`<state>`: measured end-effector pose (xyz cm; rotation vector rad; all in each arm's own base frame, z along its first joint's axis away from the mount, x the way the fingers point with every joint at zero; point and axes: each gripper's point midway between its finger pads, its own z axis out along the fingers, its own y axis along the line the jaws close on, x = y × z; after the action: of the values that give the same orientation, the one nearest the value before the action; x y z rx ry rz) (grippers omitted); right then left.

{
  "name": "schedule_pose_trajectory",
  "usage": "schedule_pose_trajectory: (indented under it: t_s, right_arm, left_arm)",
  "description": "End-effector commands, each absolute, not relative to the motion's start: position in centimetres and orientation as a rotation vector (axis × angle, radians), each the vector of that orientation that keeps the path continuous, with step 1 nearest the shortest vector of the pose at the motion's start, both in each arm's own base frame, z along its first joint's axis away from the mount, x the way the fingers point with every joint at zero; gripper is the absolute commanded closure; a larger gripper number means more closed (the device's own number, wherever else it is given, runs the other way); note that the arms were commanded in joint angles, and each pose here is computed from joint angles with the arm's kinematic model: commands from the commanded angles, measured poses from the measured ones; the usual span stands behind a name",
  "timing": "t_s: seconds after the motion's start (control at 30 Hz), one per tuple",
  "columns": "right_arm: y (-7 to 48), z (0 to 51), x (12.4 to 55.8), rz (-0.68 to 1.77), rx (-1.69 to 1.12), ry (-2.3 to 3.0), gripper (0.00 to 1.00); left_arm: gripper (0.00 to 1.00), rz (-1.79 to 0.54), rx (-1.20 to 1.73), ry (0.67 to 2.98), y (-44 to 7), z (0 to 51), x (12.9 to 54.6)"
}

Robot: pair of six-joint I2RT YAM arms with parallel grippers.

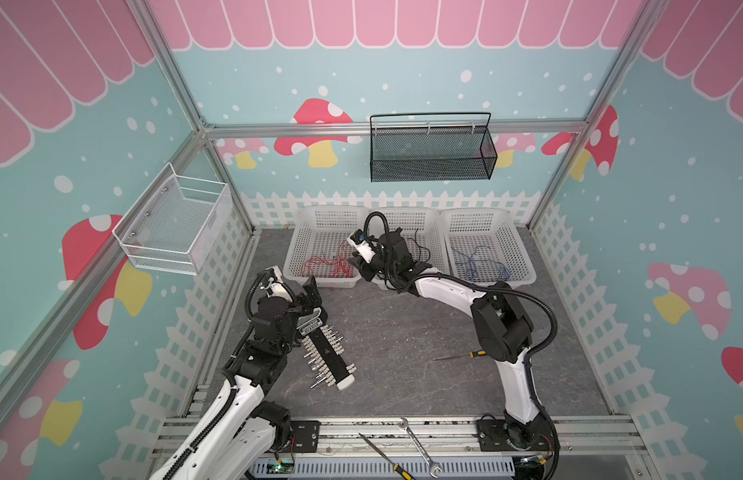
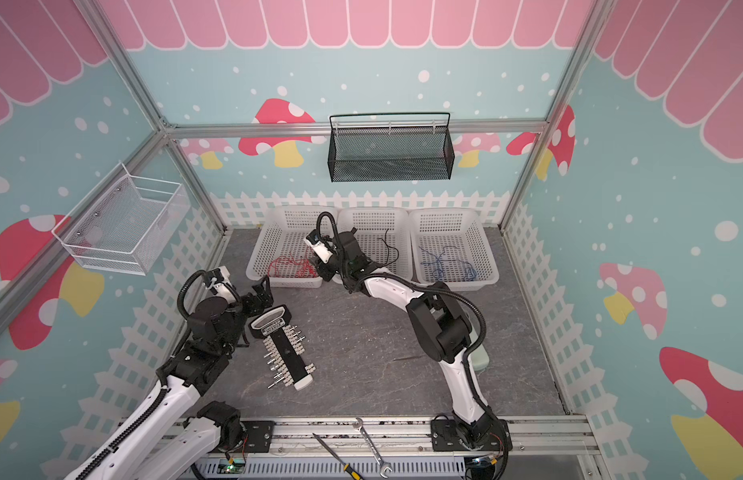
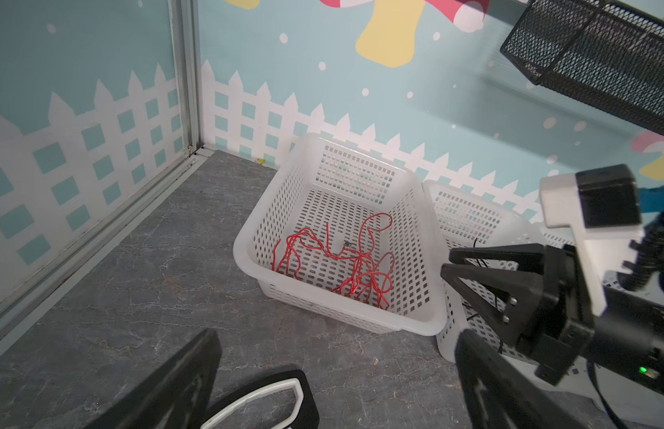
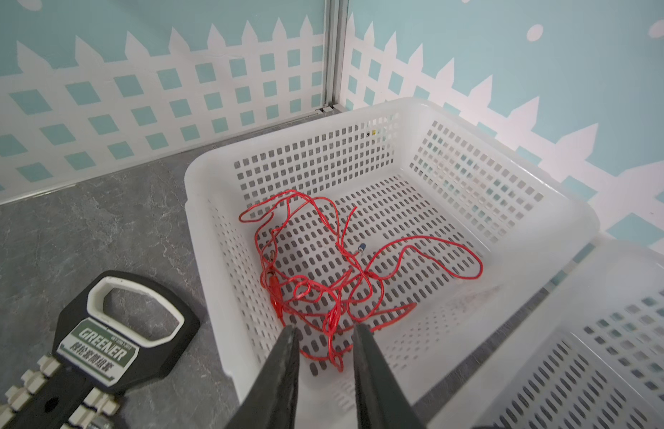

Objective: Untangle the cables

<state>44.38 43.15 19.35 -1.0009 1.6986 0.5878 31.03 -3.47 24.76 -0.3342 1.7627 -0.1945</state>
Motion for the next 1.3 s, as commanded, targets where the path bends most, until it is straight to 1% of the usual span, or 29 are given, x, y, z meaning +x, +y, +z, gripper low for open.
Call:
schedule_pose_trajectory:
  t_s: [0.0, 0.13, 0.37, 0.6, 0.7, 0.77, 0.87, 0.97, 1.1, 1.27]
  right_arm:
    - [41.2, 23.5, 43.3, 0.523, -0.953, 1.629, 0.71]
    - [38.0, 25.0, 41.1, 0.475, -0.91, 1.624, 0.69]
    - [31.5, 24.0, 38.8, 0.33, -0.823, 1.682, 0.64]
    - [19.2, 21.8, 37.5, 0.153, -0.542, 1.798, 0.56]
    - [13.6, 20.6, 36.3, 0.067, -0.402, 1.828, 0.51]
    - [10.5, 20.0, 35.5, 0.0, -0.323, 1.828, 0.45]
    - [7.4, 19.0, 34.7, -0.085, -0.254, 1.829, 0.4]
    - [5.3, 18.0, 34.8, -0.126, -0.202, 1.82, 0.33]
    - [2.5, 16.0, 36.2, -0.196, -0.136, 1.841, 0.28]
    - [0.4, 14.0, 38.2, -0.224, -0.11, 1.842, 0.27]
  left_arm:
    - [0.02, -0.162, -0.376, 1.764, -2.7, 24.0, 31.2]
    - [0.02, -0.079, -0.385, 1.799, -1.9, 22.8, 31.3]
    - [0.02, 0.046, -0.371, 1.86, -1.0, 21.2, 32.0]
    - [0.01, 0.207, -0.339, 1.904, 0.0, 18.4, 33.2]
    - [0.01, 0.233, -0.32, 1.907, 0.0, 17.5, 33.8]
    - [0.01, 0.241, -0.308, 1.902, 0.0, 17.4, 34.2]
    - [0.01, 0.244, -0.286, 1.876, 0.0, 17.3, 35.0]
    - [0.01, 0.216, -0.257, 1.856, 0.0, 17.0, 36.0]
    - [0.01, 0.213, -0.289, 1.822, 1.2, 15.8, 37.5]
    - [0.01, 0.267, -0.232, 1.86, 1.3, 13.8, 39.4]
